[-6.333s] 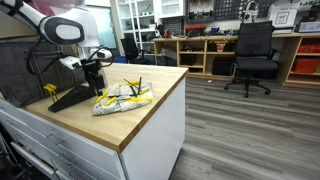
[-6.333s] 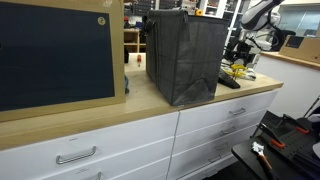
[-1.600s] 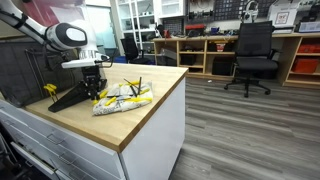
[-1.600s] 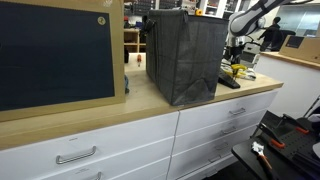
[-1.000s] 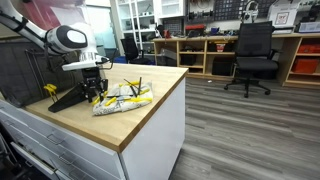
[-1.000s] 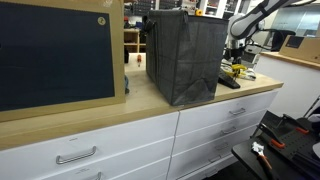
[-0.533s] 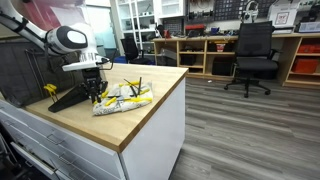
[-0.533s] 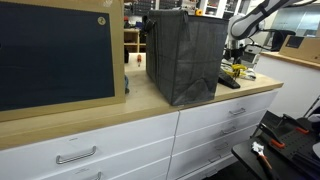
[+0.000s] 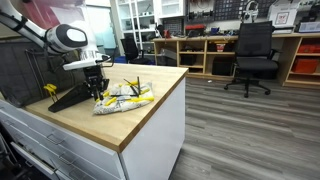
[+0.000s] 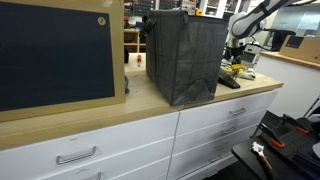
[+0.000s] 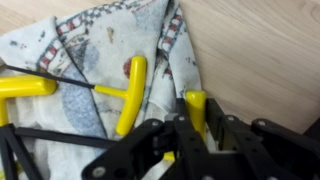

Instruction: Pick up one yellow object from the right and put it in the silver tin

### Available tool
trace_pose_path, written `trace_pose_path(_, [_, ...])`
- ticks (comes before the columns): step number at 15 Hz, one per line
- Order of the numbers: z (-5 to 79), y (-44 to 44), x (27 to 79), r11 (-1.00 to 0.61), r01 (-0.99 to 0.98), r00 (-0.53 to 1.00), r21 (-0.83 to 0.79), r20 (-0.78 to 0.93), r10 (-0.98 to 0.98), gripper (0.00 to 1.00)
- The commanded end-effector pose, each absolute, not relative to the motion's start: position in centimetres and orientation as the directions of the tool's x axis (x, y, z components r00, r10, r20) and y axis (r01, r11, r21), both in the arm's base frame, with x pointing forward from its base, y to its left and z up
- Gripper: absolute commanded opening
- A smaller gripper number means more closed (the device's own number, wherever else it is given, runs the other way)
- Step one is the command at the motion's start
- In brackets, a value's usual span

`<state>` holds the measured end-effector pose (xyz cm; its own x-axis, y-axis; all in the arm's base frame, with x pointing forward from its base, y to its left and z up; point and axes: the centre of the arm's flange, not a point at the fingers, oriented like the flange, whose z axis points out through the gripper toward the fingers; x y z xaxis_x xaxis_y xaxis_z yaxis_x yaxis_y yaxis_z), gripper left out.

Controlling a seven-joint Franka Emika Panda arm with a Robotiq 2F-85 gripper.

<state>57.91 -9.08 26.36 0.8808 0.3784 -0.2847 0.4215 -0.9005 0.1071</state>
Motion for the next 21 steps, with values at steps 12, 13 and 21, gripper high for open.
trace_pose_path(12, [29.5,-4.6,55.4,-0.832,0.553,0.817,0.045,-0.226,0.530,0.06])
trace_pose_path(13, [29.1,-4.1,54.9,-0.818,0.574,0.801,0.041,-0.239,0.549,0.06])
trace_pose_path(21, [27.1,-3.4,53.9,-0.814,0.580,0.787,0.040,-0.287,0.546,0.76])
